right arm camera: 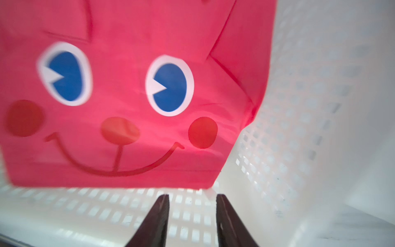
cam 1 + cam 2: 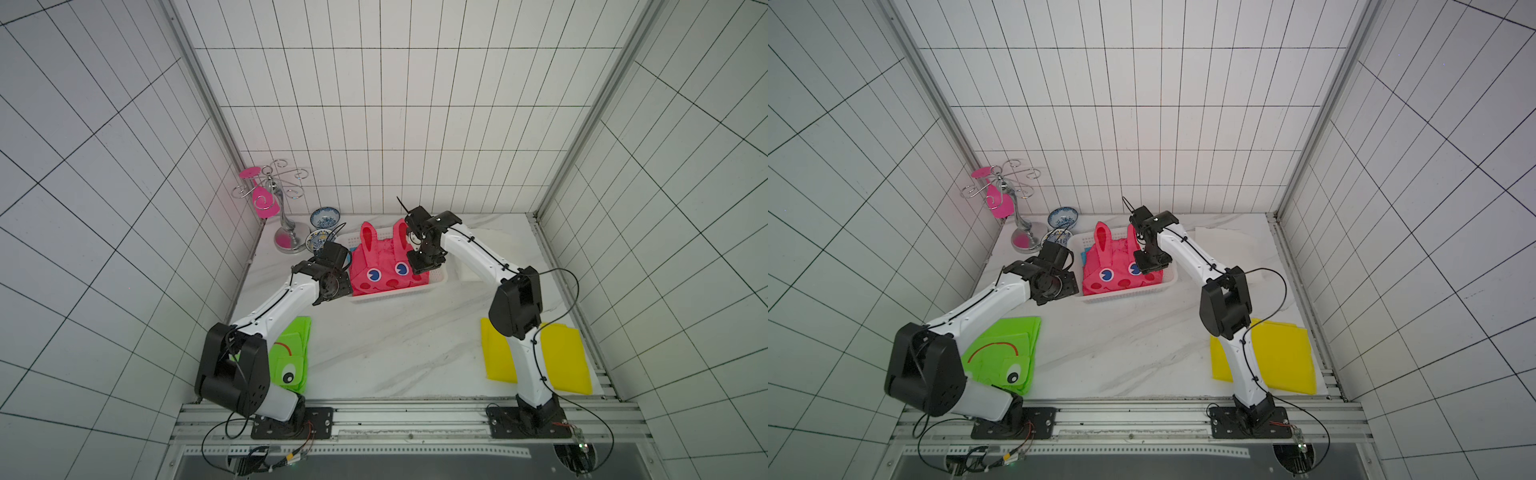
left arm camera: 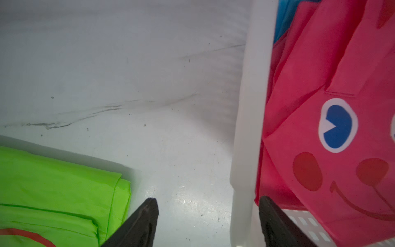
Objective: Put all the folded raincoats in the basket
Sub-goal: Place the raincoat in the basket, then move the raincoat to the center of the board.
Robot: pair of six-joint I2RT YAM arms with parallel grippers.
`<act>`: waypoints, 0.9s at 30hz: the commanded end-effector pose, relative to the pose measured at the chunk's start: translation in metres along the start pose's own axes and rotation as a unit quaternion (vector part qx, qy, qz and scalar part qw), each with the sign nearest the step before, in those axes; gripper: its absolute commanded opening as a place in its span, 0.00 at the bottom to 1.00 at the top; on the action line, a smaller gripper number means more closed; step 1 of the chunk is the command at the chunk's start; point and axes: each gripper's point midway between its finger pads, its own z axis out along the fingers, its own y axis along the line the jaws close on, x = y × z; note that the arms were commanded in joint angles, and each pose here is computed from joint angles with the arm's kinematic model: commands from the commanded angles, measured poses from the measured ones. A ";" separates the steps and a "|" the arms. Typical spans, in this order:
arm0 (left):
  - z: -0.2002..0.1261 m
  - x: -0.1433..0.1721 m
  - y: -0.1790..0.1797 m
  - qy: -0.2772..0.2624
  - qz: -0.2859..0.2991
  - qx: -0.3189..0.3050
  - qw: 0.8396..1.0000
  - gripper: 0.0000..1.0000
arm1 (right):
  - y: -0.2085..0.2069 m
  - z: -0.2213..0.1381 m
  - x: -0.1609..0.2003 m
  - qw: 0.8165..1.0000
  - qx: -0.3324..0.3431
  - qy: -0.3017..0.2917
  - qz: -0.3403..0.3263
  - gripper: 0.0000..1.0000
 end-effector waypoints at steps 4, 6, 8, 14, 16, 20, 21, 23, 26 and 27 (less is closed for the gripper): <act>-0.059 -0.032 -0.028 -0.063 0.003 0.095 0.993 0.78 | -0.030 -0.080 0.024 0.990 0.040 -0.106 0.083 0.48; -0.075 -0.030 -0.042 -0.064 0.021 0.145 0.987 0.78 | -0.053 -0.090 0.051 0.984 0.073 -0.115 0.114 0.49; -0.089 -0.024 -0.057 -0.079 0.040 0.188 0.978 0.78 | -0.073 -0.095 0.079 0.977 0.094 -0.118 0.153 0.50; -0.115 0.020 -0.095 -0.098 0.113 0.258 0.955 0.79 | -0.121 -0.060 0.191 0.937 0.118 -0.054 0.325 0.54; -0.114 0.040 -0.102 -0.085 0.133 0.266 0.951 0.79 | -0.131 -0.040 0.225 0.922 0.125 -0.027 0.366 0.54; -0.104 0.083 -0.105 -0.041 0.151 0.274 0.949 0.79 | -0.142 -0.006 0.273 0.898 0.137 0.015 0.418 0.55; -0.100 0.091 -0.104 -0.033 0.149 0.272 0.950 0.79 | -0.143 0.001 0.282 0.895 0.141 0.024 0.422 0.55; -0.094 0.104 -0.099 -0.018 0.145 0.266 0.953 0.79 | -0.141 0.013 0.288 0.895 0.133 0.034 0.424 0.55; -0.082 0.121 -0.085 0.016 0.133 0.241 0.961 0.80 | -0.121 0.034 0.287 0.905 0.071 0.060 0.415 0.53; -0.077 0.129 -0.078 0.030 0.129 0.230 0.964 0.80 | -0.113 0.041 0.286 0.908 0.048 0.072 0.410 0.53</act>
